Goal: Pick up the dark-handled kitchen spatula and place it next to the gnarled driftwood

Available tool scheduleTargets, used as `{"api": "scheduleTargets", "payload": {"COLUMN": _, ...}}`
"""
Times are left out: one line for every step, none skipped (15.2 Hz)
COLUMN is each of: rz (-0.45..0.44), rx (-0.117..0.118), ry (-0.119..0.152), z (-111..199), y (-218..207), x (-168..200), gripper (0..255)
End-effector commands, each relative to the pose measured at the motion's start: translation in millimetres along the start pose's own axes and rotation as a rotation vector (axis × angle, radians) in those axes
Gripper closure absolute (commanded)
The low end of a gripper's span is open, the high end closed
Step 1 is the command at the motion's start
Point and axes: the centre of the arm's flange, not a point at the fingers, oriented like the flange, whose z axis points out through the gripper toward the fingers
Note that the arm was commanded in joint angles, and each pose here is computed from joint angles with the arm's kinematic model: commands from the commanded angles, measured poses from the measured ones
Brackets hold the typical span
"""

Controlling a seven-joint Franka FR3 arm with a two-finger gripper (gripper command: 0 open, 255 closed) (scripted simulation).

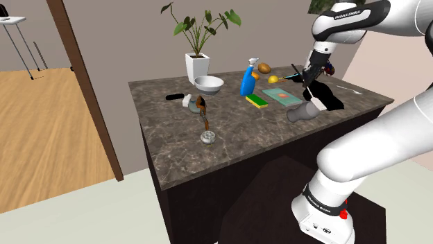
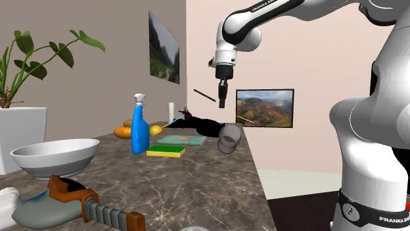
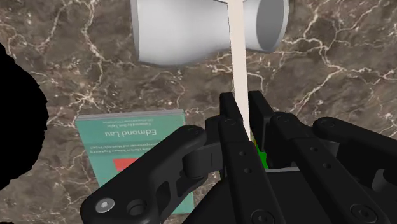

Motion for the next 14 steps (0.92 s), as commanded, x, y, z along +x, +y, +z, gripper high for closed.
{"api": "scheduleTargets", "payload": {"rz": -0.002, "rx": 0.000, "ry": 0.000, "z": -0.4, "y": 23.5, "x": -11.1, "gripper": 255}}
{"api": "scheduleTargets", "payload": {"rz": -0.002, "rx": 0.000, "ry": 0.000, "z": -0.8, "y": 35.5, "x": -16.4, "gripper": 255}}
{"api": "scheduleTargets", "payload": {"rz": -0.002, "rx": 0.000, "ry": 0.000, "z": -1.2, "y": 47.6, "x": -21.8, "gripper": 255}}
{"api": "scheduleTargets", "payload": {"rz": -0.002, "rx": 0.000, "ry": 0.000, "z": -1.6, "y": 59.7, "x": -27.1, "gripper": 255}}
{"api": "scheduleTargets", "payload": {"rz": -0.002, "rx": 0.000, "ry": 0.000, "z": -2.0, "y": 71.7, "x": -32.5, "gripper": 255}}
{"api": "scheduleTargets", "payload": {"rz": -0.002, "rx": 0.000, "ry": 0.000, "z": -2.3, "y": 83.8, "x": -37.8, "gripper": 255}}
{"api": "scheduleTargets", "payload": {"rz": -0.002, "rx": 0.000, "ry": 0.000, "z": -2.7, "y": 95.9, "x": -43.2, "gripper": 255}}
{"api": "scheduleTargets", "payload": {"rz": -0.002, "rx": 0.000, "ry": 0.000, "z": -3.1, "y": 107.9, "x": -48.5, "gripper": 255}}
{"api": "scheduleTargets", "payload": {"rz": -0.002, "rx": 0.000, "ry": 0.000, "z": -3.3, "y": 114.7, "x": -51.5, "gripper": 255}}
{"api": "scheduleTargets", "payload": {"rz": -0.002, "rx": 0.000, "ry": 0.000, "z": 2.0, "y": 114.7, "x": -51.9, "gripper": 255}}
{"api": "scheduleTargets", "payload": {"rz": -0.002, "rx": 0.000, "ry": 0.000, "z": 7.2, "y": 114.7, "x": -52.2, "gripper": 255}}
{"api": "scheduleTargets", "payload": {"rz": -0.002, "rx": 0.000, "ry": 0.000, "z": 12.5, "y": 114.7, "x": -52.6, "gripper": 255}}
{"api": "scheduleTargets", "payload": {"rz": -0.002, "rx": 0.000, "ry": 0.000, "z": 17.8, "y": 114.7, "x": -52.9, "gripper": 255}}
{"api": "scheduleTargets", "payload": {"rz": -0.002, "rx": 0.000, "ry": 0.000, "z": 23.0, "y": 114.7, "x": -53.3, "gripper": 255}}
